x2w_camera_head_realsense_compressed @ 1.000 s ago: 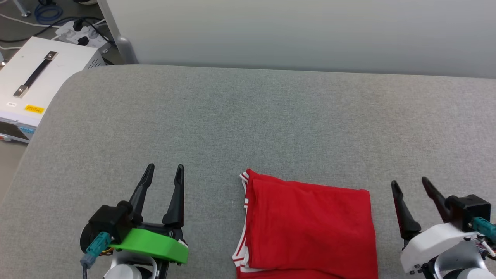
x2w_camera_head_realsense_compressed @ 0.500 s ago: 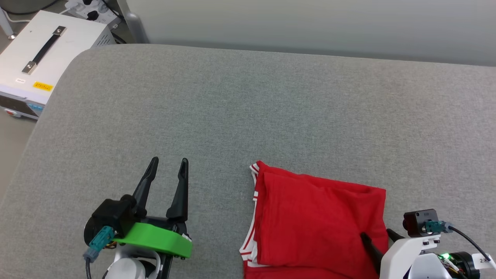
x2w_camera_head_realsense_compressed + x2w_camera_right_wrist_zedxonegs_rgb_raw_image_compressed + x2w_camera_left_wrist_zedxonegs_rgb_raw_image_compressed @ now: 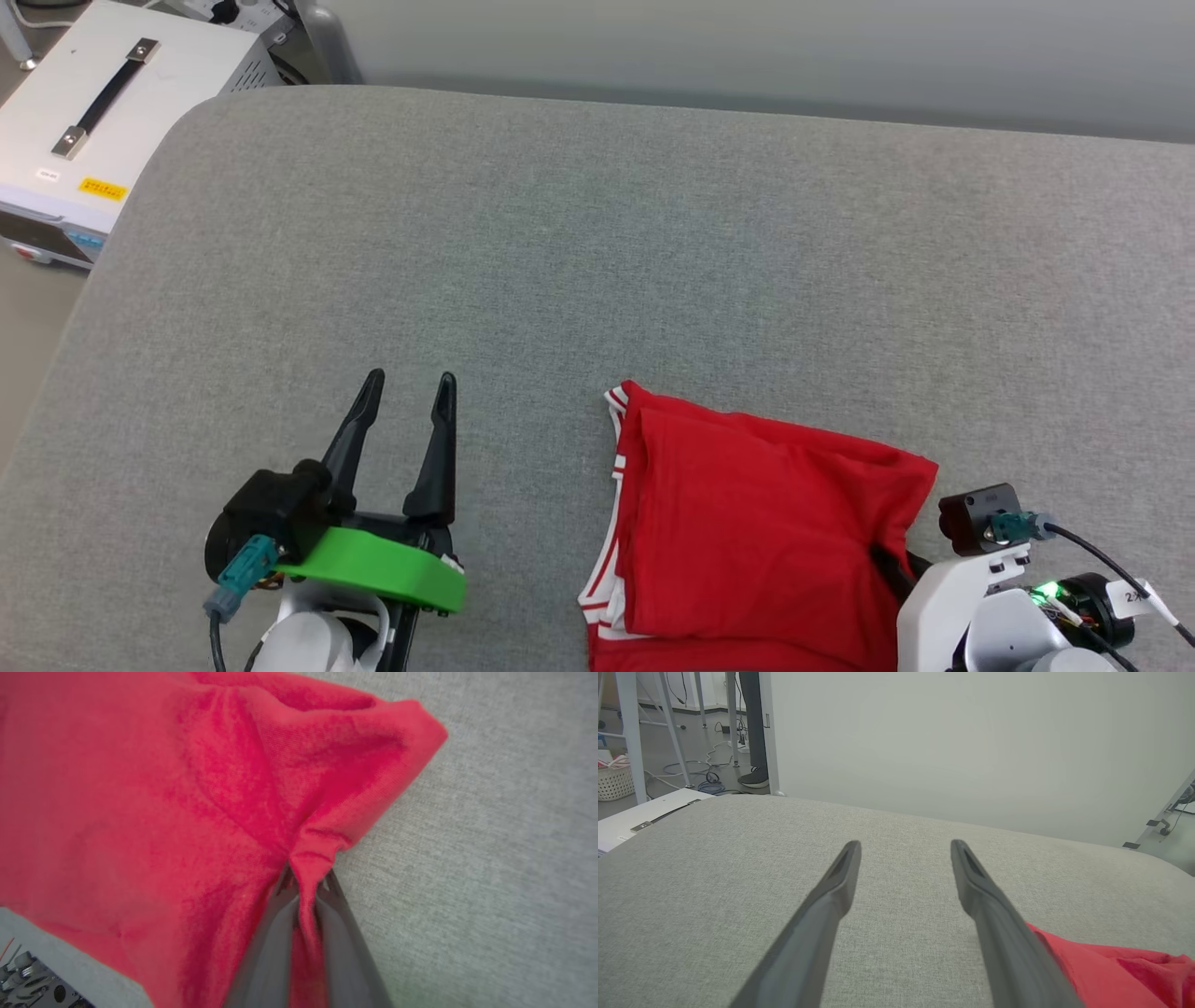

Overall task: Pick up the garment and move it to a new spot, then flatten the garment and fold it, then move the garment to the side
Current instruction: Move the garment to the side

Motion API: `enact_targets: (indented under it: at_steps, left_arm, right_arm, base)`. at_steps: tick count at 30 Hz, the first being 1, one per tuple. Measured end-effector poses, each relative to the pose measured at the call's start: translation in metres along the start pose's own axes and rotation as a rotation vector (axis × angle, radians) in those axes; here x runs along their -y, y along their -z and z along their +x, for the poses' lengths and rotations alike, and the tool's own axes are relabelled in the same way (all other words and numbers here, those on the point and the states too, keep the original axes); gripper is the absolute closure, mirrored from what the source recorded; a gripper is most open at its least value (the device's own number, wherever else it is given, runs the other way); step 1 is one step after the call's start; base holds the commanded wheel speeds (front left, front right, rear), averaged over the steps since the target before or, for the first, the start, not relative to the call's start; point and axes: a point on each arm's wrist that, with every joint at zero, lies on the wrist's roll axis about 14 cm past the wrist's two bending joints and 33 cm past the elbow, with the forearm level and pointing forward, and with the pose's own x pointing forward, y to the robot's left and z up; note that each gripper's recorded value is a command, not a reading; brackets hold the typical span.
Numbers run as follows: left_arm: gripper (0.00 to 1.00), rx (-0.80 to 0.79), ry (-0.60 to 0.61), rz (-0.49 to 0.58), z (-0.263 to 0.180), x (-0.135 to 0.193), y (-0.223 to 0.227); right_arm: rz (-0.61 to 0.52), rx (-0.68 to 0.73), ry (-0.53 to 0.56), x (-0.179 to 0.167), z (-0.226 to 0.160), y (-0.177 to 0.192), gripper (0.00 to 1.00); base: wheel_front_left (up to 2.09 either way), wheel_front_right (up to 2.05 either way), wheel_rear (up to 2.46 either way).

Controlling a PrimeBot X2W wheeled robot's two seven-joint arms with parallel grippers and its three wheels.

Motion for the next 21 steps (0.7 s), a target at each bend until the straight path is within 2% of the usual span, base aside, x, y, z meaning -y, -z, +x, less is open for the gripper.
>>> enact_targets:
  at_steps: [5,13,21]
  left_arm:
    - [0.0,0.002,0.053,-0.008,0.004,0.017,0.0]
    - [0.0,-0.001,0.201,-0.029,0.015,0.063,0.003]
    - [0.0,-0.028,0.426,-0.077,0.021,0.137,0.015]
  right_arm:
    - [-0.118,0.044,0.04,0.014,-0.01,-0.013,1.0]
    - [-0.365,0.077,0.145,0.055,-0.045,-0.042,1.0]
    - [-0.563,-0.012,0.307,0.12,-0.097,-0.047,1.0]
  base:
    - [0.0,0.0,0.0]
    - [0.0,0.0,0.0]
    - [0.0,0.0,0.0]
